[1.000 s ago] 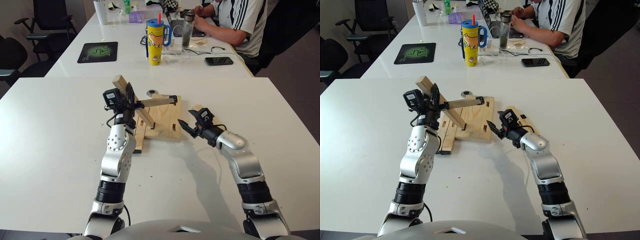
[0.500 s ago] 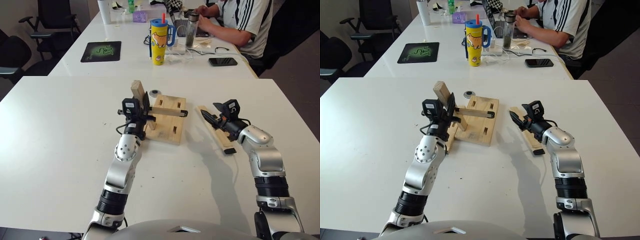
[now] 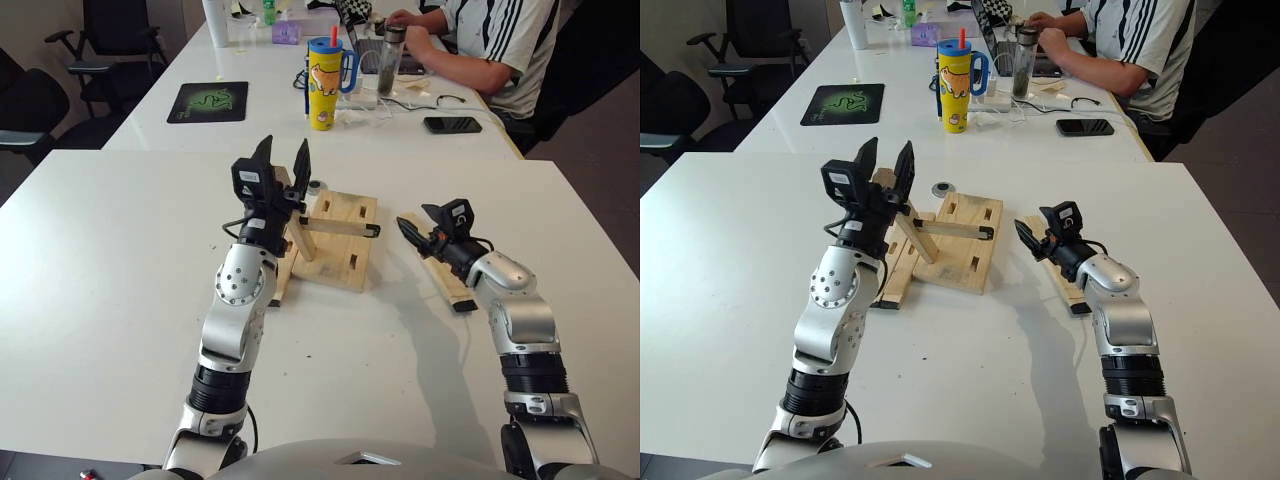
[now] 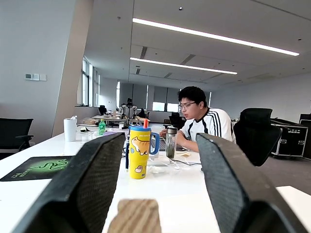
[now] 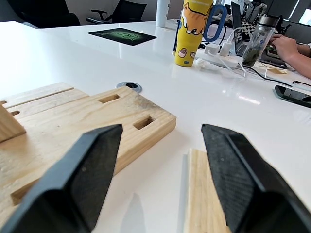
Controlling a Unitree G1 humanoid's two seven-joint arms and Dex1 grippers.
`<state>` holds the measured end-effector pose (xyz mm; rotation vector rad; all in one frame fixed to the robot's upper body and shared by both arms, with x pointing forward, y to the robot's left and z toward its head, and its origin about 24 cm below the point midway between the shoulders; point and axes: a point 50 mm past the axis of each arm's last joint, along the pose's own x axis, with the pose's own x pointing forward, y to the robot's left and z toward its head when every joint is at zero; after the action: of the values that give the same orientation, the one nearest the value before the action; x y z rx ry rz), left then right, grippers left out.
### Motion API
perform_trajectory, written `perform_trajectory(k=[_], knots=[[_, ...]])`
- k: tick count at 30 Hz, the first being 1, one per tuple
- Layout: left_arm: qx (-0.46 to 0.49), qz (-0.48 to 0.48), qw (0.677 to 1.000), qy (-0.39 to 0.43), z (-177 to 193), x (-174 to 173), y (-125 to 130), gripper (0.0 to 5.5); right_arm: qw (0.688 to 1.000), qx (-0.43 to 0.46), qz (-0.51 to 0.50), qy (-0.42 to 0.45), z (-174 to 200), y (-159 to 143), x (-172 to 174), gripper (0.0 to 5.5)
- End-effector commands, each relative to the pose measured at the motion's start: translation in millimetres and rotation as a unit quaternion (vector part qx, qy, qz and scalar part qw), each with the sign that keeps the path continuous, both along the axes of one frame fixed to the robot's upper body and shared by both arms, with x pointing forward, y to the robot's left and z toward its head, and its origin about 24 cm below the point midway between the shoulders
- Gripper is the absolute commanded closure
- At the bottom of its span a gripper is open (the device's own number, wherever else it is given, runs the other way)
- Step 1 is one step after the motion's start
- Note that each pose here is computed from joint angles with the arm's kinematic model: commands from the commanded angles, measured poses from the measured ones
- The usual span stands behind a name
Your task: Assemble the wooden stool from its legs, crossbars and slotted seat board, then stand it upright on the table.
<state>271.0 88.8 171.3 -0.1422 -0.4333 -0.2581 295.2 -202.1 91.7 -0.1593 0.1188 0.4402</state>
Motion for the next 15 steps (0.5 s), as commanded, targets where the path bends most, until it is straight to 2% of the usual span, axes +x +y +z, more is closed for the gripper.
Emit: perform_trajectory(k=[1,5,7,11,15], knots=[[-0.027,0.006,0.999,-0.035,29,2,14,2.81,0.999,0.037,-0.01,-0.022,9,7,4,2.49],[-0.034,0.011,0.999,0.006,26,12,24,2.81,0.995,0.083,-0.044,-0.046,14,13,4,2.49],[-0.033,0.0,0.998,0.057,11,19,24,2.81,0.992,0.097,-0.067,-0.05,13,15,3,2.49],[-0.016,-0.033,0.976,0.213,-41,24,16,2.81,0.99,0.106,-0.087,-0.042,8,18,1,2.49],[-0.022,-0.037,0.963,0.264,-62,21,16,2.81,0.989,0.106,-0.095,-0.039,7,17,1,2.49]])
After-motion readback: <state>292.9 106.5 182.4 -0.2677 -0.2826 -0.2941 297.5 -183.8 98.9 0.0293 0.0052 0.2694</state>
